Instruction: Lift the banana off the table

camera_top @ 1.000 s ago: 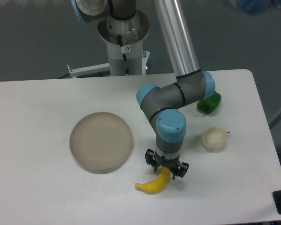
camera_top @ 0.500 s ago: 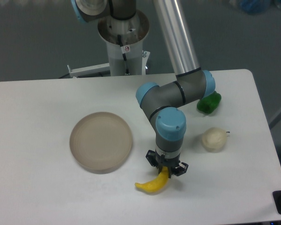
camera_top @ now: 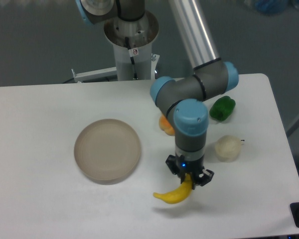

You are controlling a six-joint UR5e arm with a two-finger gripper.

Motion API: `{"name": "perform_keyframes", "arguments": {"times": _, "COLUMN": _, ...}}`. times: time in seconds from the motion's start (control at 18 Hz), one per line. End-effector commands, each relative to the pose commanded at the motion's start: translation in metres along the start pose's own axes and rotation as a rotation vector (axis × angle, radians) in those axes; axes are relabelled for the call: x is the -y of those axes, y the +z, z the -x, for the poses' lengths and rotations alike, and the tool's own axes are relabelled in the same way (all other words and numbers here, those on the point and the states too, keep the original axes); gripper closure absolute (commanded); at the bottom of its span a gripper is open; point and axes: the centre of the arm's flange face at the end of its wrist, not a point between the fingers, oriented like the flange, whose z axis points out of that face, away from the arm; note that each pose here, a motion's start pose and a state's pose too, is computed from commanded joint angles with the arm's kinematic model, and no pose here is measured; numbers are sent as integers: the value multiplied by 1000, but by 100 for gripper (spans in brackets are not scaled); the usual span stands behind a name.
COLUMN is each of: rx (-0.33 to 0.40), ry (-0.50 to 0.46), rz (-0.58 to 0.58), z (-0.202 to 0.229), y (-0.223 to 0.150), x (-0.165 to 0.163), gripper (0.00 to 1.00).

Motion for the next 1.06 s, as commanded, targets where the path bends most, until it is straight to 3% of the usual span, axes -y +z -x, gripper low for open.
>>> {"name": "perform_keyframes", "arguments": {"times": 0.44, "rx": 77, "ry": -8, "rz": 61, "z": 19, "y": -26, "x": -14, "gripper": 78}}
{"name": "perform_keyframes", "arguments": {"times": 1.06, "rx": 81, "ry": -12, "rz": 61, "z": 20, "y": -30, "x": -17, "gripper": 78}}
